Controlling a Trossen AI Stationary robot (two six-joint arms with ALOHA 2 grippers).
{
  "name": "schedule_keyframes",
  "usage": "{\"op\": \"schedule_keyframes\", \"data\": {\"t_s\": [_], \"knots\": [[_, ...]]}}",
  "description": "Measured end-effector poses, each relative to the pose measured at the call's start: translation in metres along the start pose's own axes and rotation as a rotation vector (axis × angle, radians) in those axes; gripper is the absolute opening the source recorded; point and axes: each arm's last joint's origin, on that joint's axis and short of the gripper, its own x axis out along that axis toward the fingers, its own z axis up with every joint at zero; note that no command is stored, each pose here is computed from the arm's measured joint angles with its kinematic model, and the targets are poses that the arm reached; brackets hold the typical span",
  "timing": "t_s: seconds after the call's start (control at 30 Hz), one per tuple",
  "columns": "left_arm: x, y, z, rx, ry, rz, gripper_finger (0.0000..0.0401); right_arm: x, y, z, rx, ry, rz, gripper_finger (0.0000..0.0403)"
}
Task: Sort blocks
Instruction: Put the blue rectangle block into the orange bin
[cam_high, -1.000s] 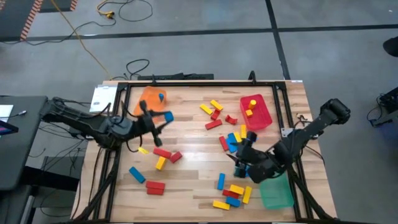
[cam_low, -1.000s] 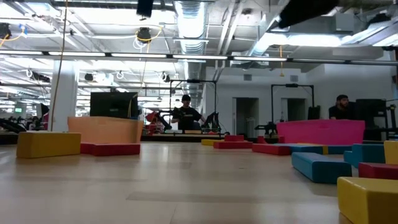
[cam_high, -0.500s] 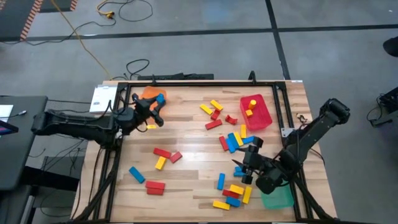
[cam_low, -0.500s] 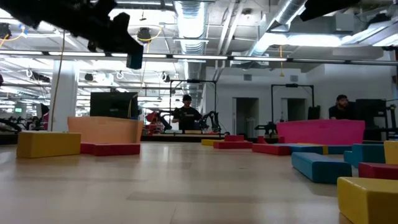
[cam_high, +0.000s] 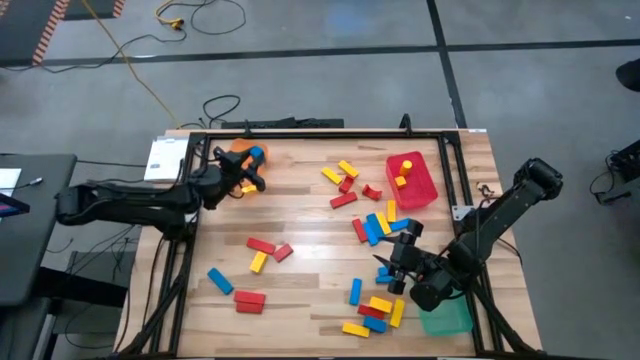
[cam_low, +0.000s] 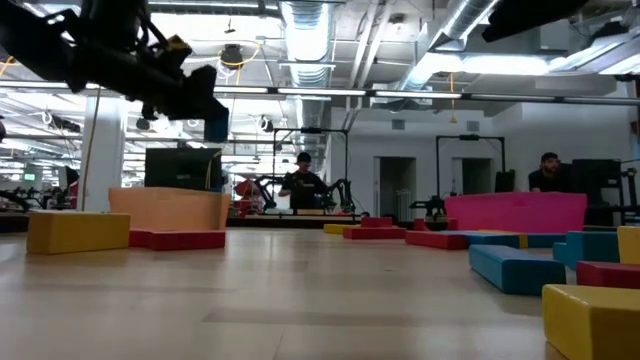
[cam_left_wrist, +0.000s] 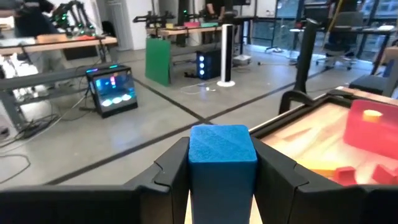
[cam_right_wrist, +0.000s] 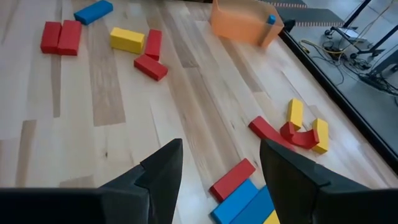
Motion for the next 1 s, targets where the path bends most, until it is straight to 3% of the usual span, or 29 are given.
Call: {"op": "schedule_keyframes", "data": {"t_s": [0.37, 0.6, 0.83, 1.0], "knots": [[0.027, 0.014, -0.030, 0.008, 0.132, 0.135, 0.0127, 0.007, 0.002, -0.012, 0.026, 0.000, 0.006, 0.0230], [0.037, 0.031, -0.036, -0.001, 0.161, 0.230, 0.0127, 0.005, 0.004, -0.013, 0.028, -0.002, 0.019, 0.0230], [0.041, 0.047, -0.040, -0.006, 0.187, 0.313, 0.0127, 0.002, 0.006, -0.013, 0.027, -0.006, 0.033, 0.0230], [0.030, 0.061, -0.060, -0.033, 0.206, 0.358, 0.0127, 0.001, 0.007, -0.014, 0.027, -0.009, 0.041, 0.0230]]}}
